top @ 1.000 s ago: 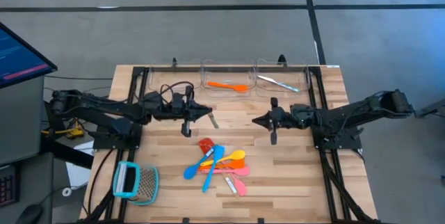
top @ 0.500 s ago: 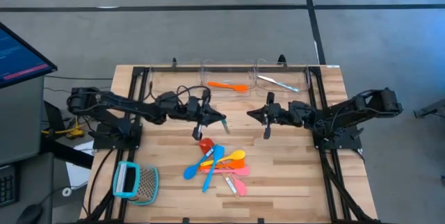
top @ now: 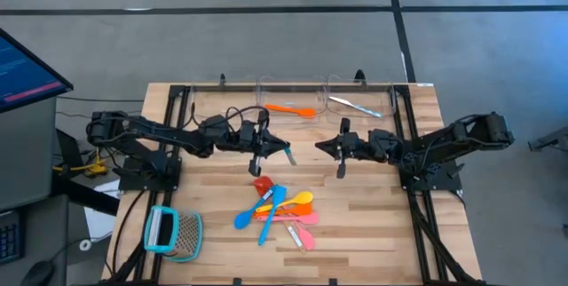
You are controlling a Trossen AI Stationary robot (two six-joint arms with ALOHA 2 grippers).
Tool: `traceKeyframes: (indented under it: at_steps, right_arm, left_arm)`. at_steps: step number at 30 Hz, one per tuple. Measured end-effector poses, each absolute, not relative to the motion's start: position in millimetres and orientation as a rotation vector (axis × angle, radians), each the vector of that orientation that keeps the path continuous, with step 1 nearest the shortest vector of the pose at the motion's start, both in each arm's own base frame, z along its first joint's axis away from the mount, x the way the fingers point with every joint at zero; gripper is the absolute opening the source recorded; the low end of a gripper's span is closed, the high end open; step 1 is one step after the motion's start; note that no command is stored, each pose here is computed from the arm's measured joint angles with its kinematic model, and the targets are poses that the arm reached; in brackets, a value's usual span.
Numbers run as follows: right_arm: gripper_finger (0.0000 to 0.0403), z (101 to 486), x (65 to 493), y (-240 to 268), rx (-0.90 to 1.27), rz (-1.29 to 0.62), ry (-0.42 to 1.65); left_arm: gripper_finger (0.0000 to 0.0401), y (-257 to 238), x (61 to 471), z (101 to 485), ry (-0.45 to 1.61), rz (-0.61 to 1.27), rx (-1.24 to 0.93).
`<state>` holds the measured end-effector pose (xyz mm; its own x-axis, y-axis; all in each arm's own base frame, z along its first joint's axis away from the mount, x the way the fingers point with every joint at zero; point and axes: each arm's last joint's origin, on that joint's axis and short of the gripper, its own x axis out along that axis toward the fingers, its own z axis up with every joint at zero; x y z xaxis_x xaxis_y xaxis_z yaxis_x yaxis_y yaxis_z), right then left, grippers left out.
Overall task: Pick & Place Kitchen Items
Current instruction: Put the green table knife into the right transparent bin
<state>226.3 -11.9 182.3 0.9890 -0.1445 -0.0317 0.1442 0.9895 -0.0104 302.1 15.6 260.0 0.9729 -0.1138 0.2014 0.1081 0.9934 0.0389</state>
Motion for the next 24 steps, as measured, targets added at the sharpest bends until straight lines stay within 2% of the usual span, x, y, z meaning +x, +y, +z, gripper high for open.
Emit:
traceKeyframes:
  at_steps: [17, 24]
  right_arm:
    - [0.0, 182.9, 226.5, -4.3, -0.001, -0.109, 0.025]
    - [0.0, 182.9, 226.6, -4.3, -0.001, -0.108, 0.026]
  left_arm:
    - [0.0001, 13.6, 307.9, 266.2, -0.235, -0.08, 0.019]
    - [0.0001, 16.1, 318.3, 256.2, -0.193, -0.094, 0.015]
